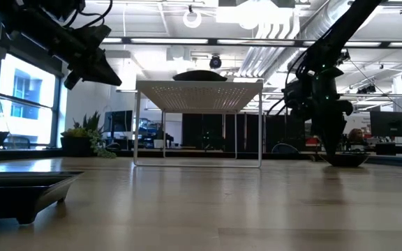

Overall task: Pick & Place Mini shaped plates
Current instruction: Stack the black leaf-shaped plate on top of the black leaf-shaped plate on the shelf

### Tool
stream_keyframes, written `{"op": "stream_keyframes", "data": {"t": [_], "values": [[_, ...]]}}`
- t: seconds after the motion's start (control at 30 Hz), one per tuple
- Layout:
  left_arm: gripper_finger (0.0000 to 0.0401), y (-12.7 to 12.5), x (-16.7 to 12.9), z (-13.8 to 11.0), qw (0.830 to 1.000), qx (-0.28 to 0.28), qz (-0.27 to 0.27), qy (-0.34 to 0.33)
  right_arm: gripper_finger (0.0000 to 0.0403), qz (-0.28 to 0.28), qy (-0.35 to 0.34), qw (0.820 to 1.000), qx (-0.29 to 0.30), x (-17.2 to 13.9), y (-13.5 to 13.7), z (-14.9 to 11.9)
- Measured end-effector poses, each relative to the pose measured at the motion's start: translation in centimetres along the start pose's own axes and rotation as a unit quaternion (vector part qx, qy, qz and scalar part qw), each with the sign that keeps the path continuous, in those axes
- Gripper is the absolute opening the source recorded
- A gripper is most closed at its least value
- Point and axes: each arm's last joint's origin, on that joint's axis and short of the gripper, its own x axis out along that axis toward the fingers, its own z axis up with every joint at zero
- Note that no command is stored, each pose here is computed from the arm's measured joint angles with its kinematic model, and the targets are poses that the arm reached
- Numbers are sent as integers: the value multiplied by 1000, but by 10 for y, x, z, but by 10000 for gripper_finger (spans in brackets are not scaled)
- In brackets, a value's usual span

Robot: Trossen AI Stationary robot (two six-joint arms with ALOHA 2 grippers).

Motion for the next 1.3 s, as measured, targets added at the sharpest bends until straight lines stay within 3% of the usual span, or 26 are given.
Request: {"op": "stream_keyframes", "data": {"t": [0.6, 0.97, 1.3], "values": [[0, 0, 0, -2, 1000, 0, -5, 14, 77, 33, 3, 999, -2, 15, -5, 4], [0, 0, 0, -2, 1000, -2, -4, 16, 7, 56, -15, 997, 45, 12, -16, -4], [0, 0, 0, -4, 1000, -2, -13, 26, 3, 87, -30, 992, 81, 1, -8, -8]]}}
